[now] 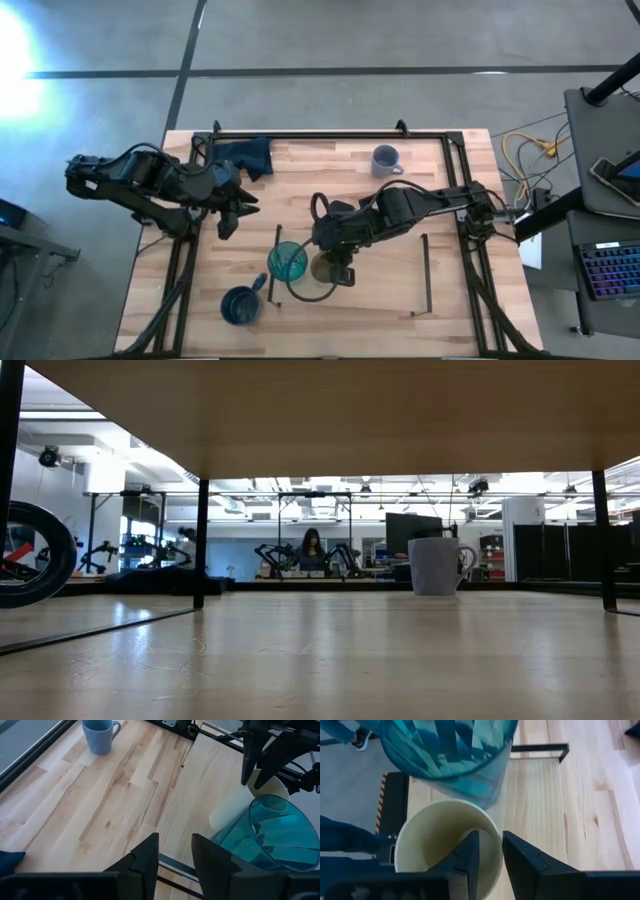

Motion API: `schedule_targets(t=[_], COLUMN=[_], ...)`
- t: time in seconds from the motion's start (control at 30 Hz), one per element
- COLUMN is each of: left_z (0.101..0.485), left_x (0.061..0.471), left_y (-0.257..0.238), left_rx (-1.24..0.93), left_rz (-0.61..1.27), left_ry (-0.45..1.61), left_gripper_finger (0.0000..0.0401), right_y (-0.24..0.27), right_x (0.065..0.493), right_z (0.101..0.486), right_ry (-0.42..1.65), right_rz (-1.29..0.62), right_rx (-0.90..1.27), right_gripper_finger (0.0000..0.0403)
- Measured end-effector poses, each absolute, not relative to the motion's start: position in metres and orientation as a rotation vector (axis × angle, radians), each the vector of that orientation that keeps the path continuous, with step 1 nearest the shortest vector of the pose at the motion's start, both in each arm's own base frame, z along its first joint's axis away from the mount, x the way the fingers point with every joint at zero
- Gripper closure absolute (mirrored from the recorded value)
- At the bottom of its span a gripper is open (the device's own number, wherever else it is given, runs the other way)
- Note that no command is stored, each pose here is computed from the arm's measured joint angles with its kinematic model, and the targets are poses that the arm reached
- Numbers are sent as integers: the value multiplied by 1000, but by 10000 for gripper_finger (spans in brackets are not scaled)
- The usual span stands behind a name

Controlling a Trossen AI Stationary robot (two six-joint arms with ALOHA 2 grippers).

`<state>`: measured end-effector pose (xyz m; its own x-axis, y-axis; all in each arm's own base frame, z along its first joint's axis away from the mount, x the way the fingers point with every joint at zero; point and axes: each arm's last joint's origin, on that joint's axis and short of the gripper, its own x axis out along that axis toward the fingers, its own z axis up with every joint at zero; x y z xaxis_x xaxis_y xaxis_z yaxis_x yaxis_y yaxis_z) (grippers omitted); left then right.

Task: Stack small to large cups/mugs on shelf
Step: Put the gray cup on the shelf

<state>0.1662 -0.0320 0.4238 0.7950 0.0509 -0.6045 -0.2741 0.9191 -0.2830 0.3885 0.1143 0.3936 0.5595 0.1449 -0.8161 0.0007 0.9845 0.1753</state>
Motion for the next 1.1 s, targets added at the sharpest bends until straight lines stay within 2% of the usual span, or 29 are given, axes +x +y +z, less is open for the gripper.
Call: schedule_targets(t=[0.33,0.53,0.8,1.1], left_z=[424,424,423,421], left_x=[166,166,167,167], left_y=[-32,-32,-32,-32], left_rx=[-373,-373,-371,-369], left_rz=[176,176,177,179], left_ry=[632,632,635,640], left_gripper_finger=[300,300,300,300], right_y=[108,99,93,119], right_x=[388,363,329,332], right_z=[402,421,424,396], right_ry=[925,904,1100,1218], right_rz=[71,-53,-153,-84], right_rx=[173,154,243,331], right_gripper_finger=[322,339,388,394])
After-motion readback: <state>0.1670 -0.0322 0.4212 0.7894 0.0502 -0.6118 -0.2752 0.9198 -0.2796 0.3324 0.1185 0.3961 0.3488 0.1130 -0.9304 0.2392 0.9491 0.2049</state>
